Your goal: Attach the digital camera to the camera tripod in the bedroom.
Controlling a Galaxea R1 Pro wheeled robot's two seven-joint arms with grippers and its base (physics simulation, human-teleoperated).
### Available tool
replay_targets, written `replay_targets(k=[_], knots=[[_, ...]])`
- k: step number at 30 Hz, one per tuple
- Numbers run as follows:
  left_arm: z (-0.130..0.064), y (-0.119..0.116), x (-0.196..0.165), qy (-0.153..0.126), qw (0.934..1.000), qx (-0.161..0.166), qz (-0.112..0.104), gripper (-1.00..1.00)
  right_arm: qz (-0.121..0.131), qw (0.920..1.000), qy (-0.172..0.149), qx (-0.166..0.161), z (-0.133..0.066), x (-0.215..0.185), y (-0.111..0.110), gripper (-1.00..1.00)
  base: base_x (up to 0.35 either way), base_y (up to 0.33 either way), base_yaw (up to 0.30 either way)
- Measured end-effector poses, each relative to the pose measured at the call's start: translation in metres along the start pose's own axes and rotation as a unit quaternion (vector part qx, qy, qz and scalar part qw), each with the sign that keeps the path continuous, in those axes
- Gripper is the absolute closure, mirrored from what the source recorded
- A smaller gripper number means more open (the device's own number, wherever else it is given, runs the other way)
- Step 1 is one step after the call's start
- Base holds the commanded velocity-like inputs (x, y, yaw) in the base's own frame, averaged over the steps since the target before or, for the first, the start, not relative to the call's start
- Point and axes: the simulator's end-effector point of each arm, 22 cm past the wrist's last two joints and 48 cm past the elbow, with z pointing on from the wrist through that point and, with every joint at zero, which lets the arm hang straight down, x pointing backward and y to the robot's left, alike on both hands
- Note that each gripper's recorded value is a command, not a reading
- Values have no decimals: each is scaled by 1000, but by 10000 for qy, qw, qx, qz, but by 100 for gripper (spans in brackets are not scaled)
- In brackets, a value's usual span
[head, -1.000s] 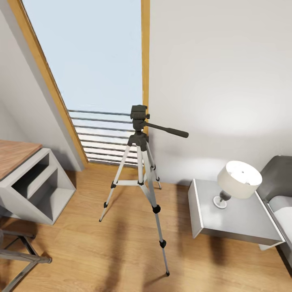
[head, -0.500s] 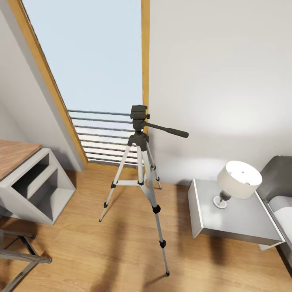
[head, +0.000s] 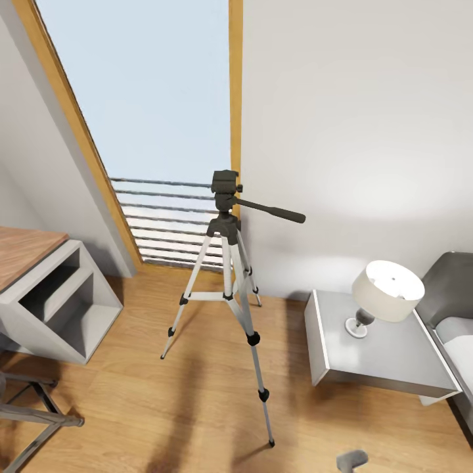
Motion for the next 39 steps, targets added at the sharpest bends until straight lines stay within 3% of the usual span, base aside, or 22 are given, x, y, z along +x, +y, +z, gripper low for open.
replay_targets(k=[4,10,13,19,23,30,39], knots=[[0,-1,0,-4,10000,-1,7,100,47,9999,-127,-6,-6,-53,-2,-100,0,0,0],[0,0,0,-1,10000,-8,14,100,122,9964,-840,30,-25,-190,-14,-100,0,0,0],[0,0,0,-2,10000,-10,18,100,148,9949,-999,-1,-38,-235,-16,-100,0,0,0],[0,3,4,35,10000,-47,37,100,333,9904,-1177,-652,-81,-317,6,-100,0,0,0],[0,4,5,41,10000,-53,43,100,278,9813,-1703,-848,-129,-370,14,-100,0,0,0],[1,8,3,31,10000,-78,22,100,201,9694,-2248,-962,-198,-416,17,-100,0,0,0],[1,9,2,27,10000,-86,7,100,144,9667,-2383,-926,-213,-426,13,-100,0,0,0]])
